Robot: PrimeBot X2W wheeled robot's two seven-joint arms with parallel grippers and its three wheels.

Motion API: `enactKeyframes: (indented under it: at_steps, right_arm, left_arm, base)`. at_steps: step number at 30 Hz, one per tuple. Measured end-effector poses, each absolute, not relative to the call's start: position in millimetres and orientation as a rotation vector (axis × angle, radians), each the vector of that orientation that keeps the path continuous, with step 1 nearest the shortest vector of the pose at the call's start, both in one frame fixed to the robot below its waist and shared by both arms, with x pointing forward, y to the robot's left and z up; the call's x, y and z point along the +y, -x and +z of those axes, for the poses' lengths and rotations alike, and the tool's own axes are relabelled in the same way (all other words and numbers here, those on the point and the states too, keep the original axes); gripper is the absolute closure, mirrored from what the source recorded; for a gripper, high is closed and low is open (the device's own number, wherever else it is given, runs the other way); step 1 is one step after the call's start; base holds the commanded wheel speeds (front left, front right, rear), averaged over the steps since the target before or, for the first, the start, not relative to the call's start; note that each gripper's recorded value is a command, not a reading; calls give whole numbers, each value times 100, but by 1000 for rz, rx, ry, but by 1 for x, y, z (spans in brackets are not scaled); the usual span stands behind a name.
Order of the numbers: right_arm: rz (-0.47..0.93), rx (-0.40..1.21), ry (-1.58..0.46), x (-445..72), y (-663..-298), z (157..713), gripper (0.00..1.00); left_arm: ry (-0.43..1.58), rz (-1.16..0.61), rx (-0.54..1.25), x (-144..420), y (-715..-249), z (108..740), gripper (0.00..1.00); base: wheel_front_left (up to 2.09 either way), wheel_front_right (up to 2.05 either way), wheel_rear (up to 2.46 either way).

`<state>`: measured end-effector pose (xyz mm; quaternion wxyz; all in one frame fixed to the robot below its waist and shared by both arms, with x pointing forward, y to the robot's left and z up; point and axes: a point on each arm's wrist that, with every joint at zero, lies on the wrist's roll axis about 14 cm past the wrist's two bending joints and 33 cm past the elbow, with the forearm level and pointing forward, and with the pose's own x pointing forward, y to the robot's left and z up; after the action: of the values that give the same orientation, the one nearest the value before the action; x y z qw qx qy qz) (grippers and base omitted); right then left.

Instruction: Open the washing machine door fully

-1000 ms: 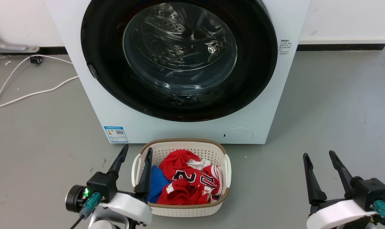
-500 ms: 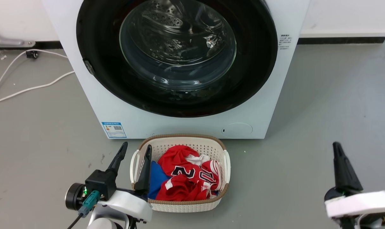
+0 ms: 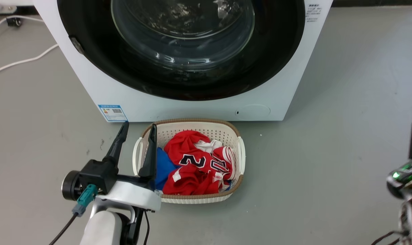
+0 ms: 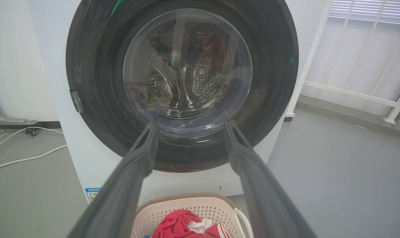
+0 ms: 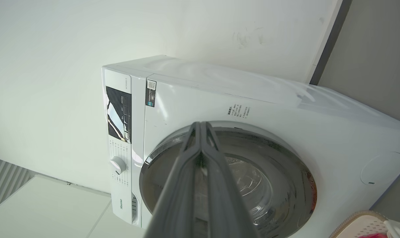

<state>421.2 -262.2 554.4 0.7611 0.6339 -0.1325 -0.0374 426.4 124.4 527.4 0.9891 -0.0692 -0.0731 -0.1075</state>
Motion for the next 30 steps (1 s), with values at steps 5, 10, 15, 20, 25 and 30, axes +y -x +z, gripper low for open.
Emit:
enactKeyframes:
  at_steps: [5, 10, 15, 20, 25, 30]
  right_arm:
    - [-93, -311, -1474, -291, -453, 557, 100]
    - [-30, -225, -1490, -295, -496, 559, 100]
    - [66, -83, -1414, -286, -540, 567, 100]
    - [155, 86, -1301, -263, -579, 568, 100]
    - [251, 236, -1189, -230, -610, 570, 100]
    - [307, 320, -1098, -202, -636, 570, 100]
  left_arm:
    - [151, -212, -168, 124, -439, 532, 0]
    - [154, -212, -174, 123, -450, 530, 0]
    - [150, -223, -169, 120, -459, 526, 0]
    - [147, -227, -161, 120, -465, 520, 0]
    - [146, -233, -154, 118, -473, 513, 0]
    - [143, -232, -153, 118, -482, 509, 0]
  base:
    - [0, 0, 0]
    - [0, 0, 0]
    - [0, 0, 0]
    - [0, 0, 0]
    - [0, 0, 0]
    - [0, 0, 0]
